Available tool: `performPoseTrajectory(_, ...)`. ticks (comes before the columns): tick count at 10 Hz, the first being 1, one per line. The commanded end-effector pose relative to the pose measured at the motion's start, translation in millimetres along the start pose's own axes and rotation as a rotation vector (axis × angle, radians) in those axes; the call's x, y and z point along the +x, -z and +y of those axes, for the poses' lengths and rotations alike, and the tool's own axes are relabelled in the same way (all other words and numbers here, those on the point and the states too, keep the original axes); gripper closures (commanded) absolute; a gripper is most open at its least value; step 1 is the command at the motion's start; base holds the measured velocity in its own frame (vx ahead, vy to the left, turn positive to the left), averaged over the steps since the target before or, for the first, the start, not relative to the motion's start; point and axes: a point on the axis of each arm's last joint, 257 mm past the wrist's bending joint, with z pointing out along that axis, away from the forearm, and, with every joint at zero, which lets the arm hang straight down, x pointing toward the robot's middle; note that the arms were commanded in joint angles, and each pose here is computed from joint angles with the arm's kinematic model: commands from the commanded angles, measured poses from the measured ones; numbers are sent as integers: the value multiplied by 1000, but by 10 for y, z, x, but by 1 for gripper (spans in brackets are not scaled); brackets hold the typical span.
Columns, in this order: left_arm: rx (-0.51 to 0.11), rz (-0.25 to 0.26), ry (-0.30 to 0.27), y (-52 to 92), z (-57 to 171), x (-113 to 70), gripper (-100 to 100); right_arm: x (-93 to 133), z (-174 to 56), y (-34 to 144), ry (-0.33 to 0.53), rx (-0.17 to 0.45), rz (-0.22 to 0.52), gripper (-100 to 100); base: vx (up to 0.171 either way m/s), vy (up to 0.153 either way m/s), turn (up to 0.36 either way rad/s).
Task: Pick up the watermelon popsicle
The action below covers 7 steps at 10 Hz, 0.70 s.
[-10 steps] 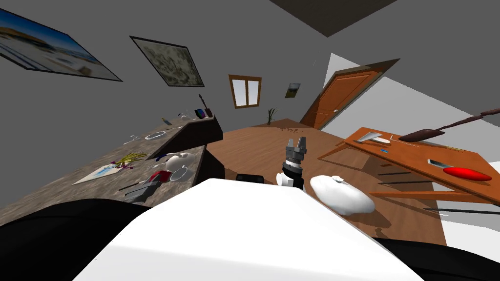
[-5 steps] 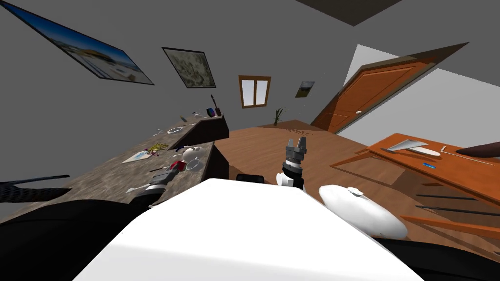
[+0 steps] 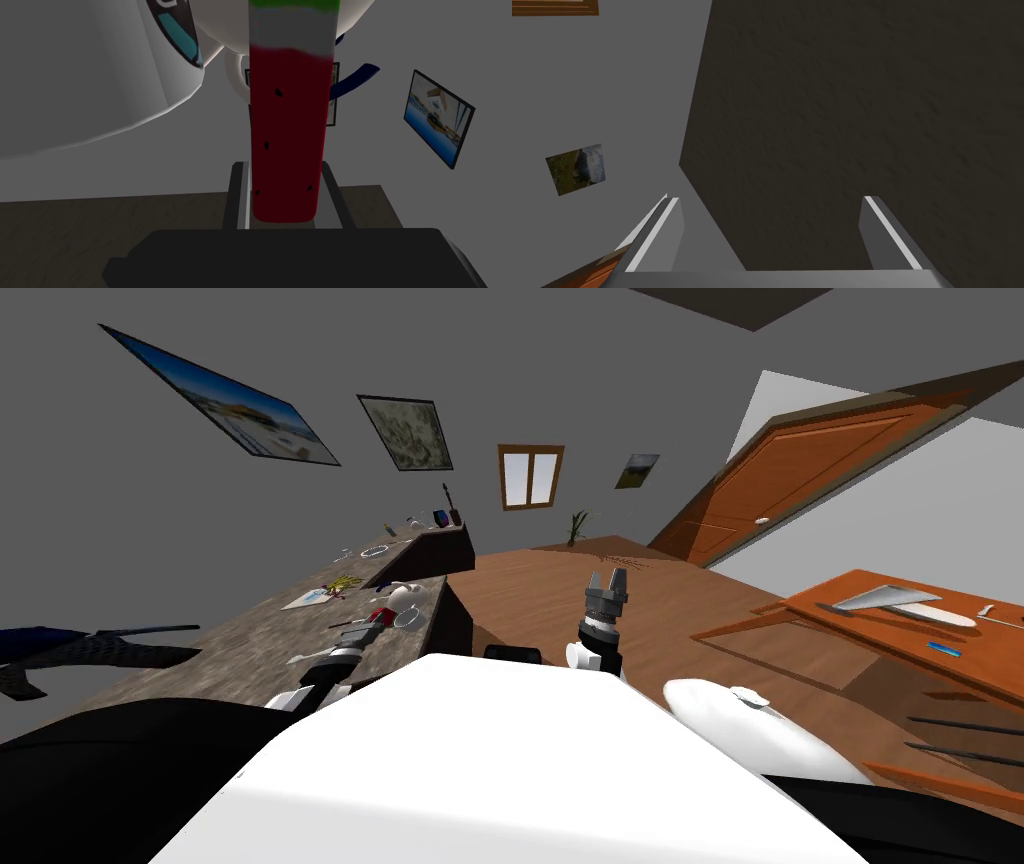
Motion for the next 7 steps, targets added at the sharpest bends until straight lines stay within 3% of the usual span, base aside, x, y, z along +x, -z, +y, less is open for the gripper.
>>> performPoseTrajectory(1,36,-7,3,-224,-274,-26,100,0,0,0,0,0,0,0,-30,41,287)
performPoseTrajectory(3,58,-11,-2,-322,-427,-82,100,0,0,0,0,0,0,0,-29,35,152)
performPoseTrajectory(4,92,-20,1,-500,-698,-113,100,0,0,0,0,0,0,0,-28,52,353)
performPoseTrajectory(6,113,-22,-2,-582,-871,-164,100,0,0,0,0,0,0,0,-24,35,101)
performPoseTrajectory(7,144,-32,3,-722,-1129,-196,100,0,0,0,0,0,0,0,-33,67,368)
